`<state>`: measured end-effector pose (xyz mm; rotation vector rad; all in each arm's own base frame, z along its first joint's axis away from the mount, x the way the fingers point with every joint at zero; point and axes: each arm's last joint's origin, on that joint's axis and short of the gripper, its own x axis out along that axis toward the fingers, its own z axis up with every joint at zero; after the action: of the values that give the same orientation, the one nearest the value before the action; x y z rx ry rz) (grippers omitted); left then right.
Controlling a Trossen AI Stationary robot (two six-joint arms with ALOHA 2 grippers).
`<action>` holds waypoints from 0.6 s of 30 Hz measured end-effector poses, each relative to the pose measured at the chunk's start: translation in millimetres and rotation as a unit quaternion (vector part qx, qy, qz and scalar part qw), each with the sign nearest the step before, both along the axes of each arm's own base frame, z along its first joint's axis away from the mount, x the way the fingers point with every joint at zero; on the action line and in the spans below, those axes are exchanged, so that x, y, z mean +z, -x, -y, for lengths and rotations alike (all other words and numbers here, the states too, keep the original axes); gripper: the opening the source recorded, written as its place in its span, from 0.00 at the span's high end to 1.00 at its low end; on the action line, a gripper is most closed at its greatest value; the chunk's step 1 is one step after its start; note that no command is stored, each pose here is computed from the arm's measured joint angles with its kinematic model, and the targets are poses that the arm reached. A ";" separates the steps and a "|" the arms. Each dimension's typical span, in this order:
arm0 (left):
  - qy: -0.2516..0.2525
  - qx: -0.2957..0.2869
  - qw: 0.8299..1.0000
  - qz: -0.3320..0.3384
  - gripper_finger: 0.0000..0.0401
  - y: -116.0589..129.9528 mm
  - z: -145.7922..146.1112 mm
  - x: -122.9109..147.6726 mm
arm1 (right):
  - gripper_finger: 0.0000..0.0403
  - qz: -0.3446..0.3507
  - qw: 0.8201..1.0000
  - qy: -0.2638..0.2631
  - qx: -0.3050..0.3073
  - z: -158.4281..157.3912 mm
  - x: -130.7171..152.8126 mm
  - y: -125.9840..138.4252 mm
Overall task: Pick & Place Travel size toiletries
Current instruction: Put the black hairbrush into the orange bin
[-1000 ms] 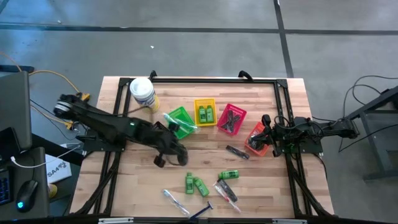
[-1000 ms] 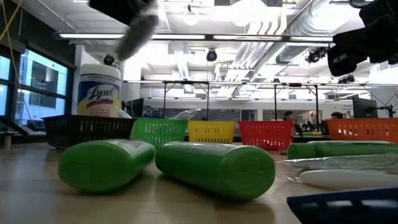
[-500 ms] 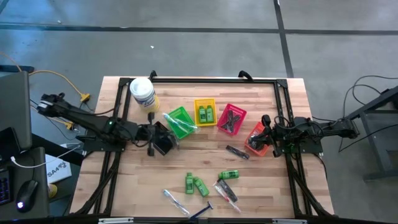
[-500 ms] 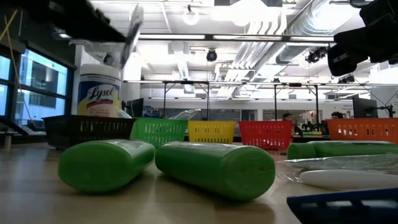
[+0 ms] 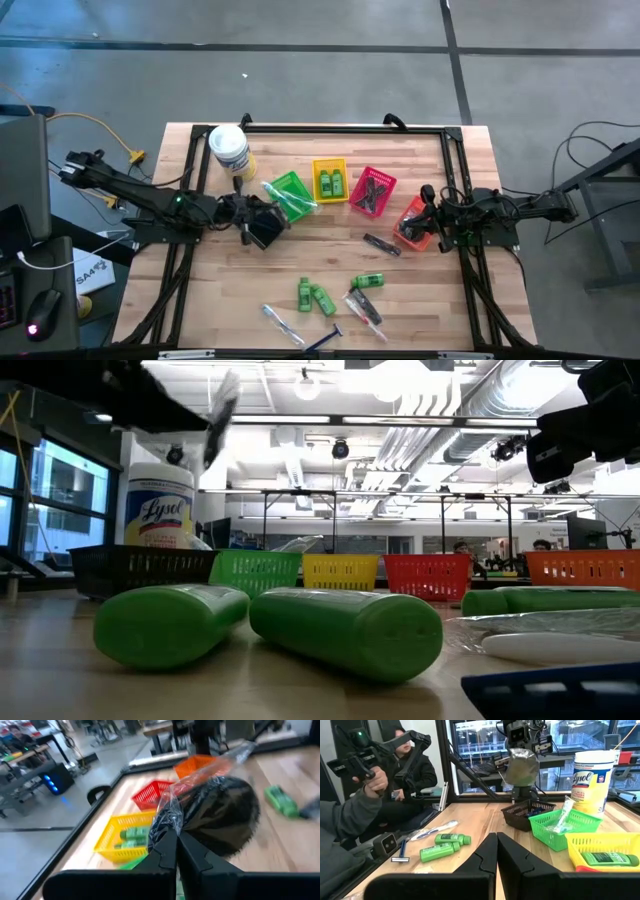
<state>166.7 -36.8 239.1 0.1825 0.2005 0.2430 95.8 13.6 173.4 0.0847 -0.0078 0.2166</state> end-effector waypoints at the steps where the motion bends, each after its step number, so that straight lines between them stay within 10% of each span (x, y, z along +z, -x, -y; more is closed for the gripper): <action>1: 0.001 0.003 1.000 0.007 1.00 -1.1 0.2 0.9 | 0.99 0.000 1.000 0.000 0.000 0.0 0.0 0.0; 18: -0.011 0.003 1.000 0.008 1.00 -12.8 3.8 -3.6 | 0.99 0.000 1.000 0.001 0.000 0.0 0.0 0.0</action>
<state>179.5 -40.6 235.5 0.2012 0.1831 0.2526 95.8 13.6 173.4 0.0823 -0.0077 0.2172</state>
